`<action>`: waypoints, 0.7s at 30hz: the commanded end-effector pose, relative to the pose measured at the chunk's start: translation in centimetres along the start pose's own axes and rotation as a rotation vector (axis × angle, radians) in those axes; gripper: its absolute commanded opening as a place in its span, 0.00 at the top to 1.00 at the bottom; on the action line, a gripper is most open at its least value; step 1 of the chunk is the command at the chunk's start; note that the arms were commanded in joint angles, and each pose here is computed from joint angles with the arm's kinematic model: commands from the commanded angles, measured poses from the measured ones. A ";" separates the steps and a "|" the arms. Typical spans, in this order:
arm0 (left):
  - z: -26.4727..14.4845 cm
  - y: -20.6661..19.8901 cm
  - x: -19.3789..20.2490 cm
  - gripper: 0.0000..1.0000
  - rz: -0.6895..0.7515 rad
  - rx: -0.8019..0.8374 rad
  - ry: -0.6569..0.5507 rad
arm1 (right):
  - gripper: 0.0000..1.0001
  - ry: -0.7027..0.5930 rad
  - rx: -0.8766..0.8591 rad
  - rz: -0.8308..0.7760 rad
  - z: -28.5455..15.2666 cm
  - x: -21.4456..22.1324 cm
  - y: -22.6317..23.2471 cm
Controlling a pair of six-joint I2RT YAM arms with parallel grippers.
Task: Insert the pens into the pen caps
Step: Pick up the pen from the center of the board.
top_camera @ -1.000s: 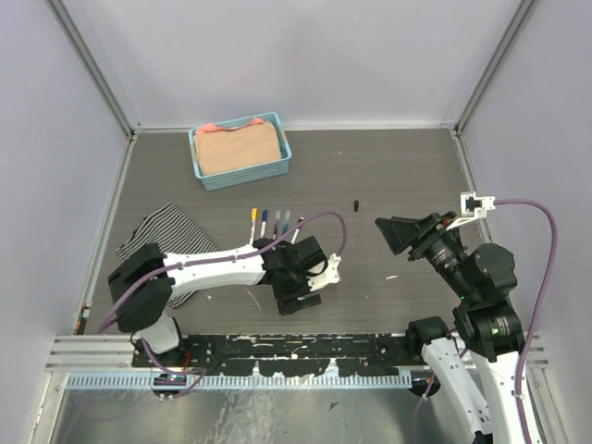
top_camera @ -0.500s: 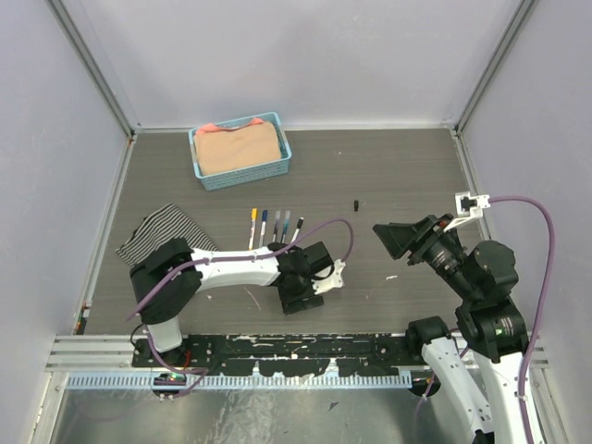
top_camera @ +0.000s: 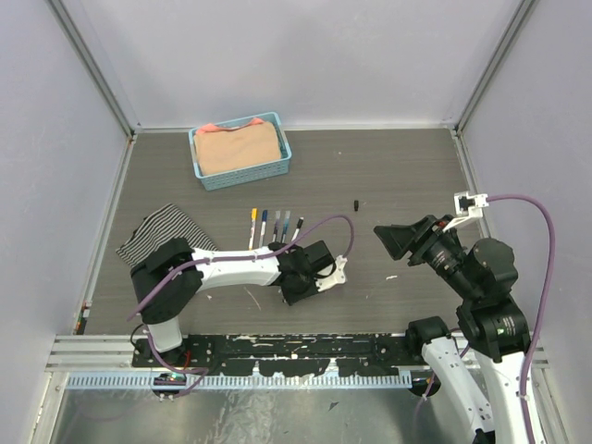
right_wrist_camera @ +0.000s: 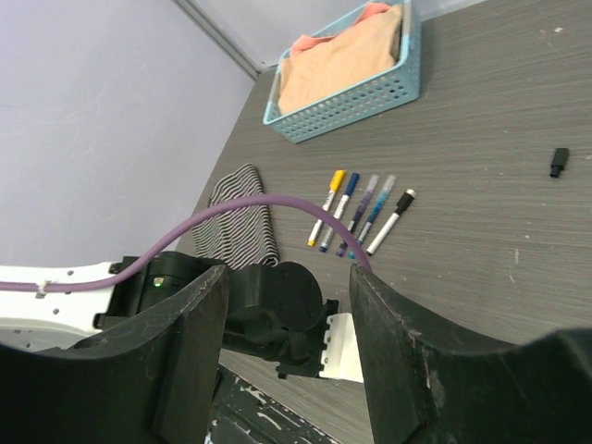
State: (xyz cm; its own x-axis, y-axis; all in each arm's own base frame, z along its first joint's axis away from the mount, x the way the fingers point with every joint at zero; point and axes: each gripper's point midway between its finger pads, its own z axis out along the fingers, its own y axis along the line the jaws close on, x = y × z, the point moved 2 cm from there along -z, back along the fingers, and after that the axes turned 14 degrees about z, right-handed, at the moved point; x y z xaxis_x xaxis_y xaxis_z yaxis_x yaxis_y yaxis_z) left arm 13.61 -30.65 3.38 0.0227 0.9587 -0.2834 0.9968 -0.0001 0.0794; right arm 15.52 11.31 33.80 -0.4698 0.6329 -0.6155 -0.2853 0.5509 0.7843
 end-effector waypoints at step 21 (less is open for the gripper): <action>-11.8 2.4 -6.0 1.00 -0.349 -0.249 -0.507 | 0.40 -0.247 0.095 0.012 -0.8 -4.5 0.0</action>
State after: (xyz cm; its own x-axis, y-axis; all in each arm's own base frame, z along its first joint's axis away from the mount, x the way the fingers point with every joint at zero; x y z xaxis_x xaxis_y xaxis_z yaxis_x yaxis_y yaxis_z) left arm 14.50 -31.98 12.30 -0.1741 0.7591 -0.6273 0.9376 0.3225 0.1301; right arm 16.38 6.97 33.53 -0.2707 0.7266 -0.6315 -0.0948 0.6326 0.7686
